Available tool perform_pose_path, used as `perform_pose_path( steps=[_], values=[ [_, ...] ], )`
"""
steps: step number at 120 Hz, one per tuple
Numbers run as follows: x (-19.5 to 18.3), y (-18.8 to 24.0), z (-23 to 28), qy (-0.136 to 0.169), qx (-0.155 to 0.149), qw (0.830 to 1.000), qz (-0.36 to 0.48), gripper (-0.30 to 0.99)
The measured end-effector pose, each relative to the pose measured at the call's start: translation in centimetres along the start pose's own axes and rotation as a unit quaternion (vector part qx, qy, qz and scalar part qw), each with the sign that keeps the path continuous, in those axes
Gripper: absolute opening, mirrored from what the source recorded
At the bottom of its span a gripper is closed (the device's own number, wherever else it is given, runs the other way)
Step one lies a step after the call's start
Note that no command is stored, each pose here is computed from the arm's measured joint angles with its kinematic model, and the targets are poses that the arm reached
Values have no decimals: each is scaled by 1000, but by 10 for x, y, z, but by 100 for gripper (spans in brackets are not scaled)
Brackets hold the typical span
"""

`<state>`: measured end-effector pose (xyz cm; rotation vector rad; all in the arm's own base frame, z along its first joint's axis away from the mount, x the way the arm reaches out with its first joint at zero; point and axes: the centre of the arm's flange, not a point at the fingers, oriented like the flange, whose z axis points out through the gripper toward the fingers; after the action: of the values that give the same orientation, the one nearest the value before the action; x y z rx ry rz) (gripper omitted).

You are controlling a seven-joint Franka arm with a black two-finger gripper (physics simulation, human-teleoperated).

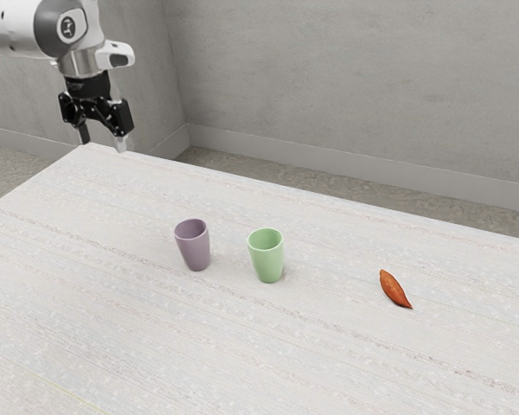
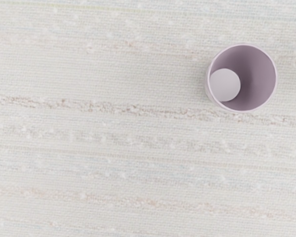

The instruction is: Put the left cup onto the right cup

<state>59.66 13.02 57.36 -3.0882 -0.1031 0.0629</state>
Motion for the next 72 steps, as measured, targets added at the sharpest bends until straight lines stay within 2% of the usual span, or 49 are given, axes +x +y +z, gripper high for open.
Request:
perform_pose_path(
  steps=[38, 72],
  values=[
    [36, -3, 70, -22, 6, 1000, 10, 67],
    [55, 0, 118, -23, 8, 1000, 19, 67]
  ],
)
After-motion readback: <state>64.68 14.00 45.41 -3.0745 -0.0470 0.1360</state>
